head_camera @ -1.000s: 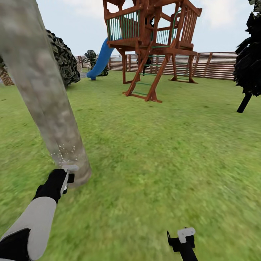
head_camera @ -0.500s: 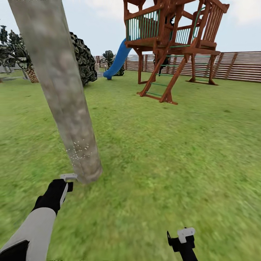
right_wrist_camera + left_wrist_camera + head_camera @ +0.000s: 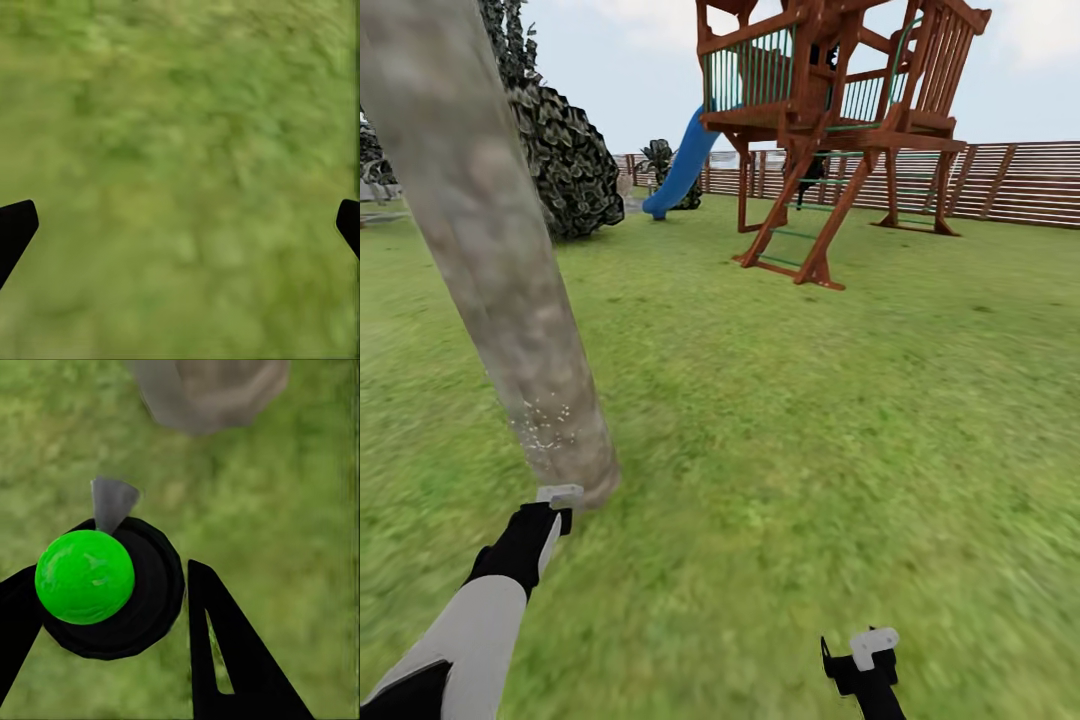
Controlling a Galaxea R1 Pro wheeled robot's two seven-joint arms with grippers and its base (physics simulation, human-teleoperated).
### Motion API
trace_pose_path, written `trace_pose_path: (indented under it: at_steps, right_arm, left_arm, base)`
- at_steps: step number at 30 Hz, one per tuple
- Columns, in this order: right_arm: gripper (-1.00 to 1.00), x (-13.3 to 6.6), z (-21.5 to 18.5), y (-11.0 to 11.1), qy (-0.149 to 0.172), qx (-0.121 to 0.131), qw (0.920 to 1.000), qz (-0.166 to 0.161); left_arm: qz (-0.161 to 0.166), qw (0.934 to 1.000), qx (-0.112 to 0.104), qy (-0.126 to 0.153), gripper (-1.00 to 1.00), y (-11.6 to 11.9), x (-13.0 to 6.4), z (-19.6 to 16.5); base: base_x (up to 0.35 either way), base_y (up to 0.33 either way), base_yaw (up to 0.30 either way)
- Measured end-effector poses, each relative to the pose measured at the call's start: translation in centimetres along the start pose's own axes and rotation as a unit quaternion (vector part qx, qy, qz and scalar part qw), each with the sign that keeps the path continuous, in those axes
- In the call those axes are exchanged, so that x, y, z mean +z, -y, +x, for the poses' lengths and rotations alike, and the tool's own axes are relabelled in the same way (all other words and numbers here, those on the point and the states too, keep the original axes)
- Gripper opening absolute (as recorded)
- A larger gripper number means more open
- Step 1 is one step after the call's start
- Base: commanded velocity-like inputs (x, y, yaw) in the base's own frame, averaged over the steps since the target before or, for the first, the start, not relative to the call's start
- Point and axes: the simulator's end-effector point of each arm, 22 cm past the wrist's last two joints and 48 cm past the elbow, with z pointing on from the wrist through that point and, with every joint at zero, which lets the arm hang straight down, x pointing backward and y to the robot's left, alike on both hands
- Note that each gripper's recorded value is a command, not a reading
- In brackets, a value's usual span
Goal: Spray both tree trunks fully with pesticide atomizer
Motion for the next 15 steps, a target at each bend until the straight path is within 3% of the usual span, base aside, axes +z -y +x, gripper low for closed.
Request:
trace_pose_path:
  at_steps: [5,15]
  right_arm:
    - [1.00,0.0,0.0,-0.1,0.000,0.000,1.0000,-0.001]
    - [1.00,0.0,0.0,-0.1,0.000,0.000,1.0000,-0.001]
  left_arm:
    - [-0.003,1.0000,-0.001,0.001,-1.00,-0.5,0.1,-0.1]
    - [-0.013,0.9999,0.001,-0.002,-1.00,-1.8,0.4,0.3]
  base:
    - [0.195,-0.211,0.068]
    - [0.160,-0.236,0.268]
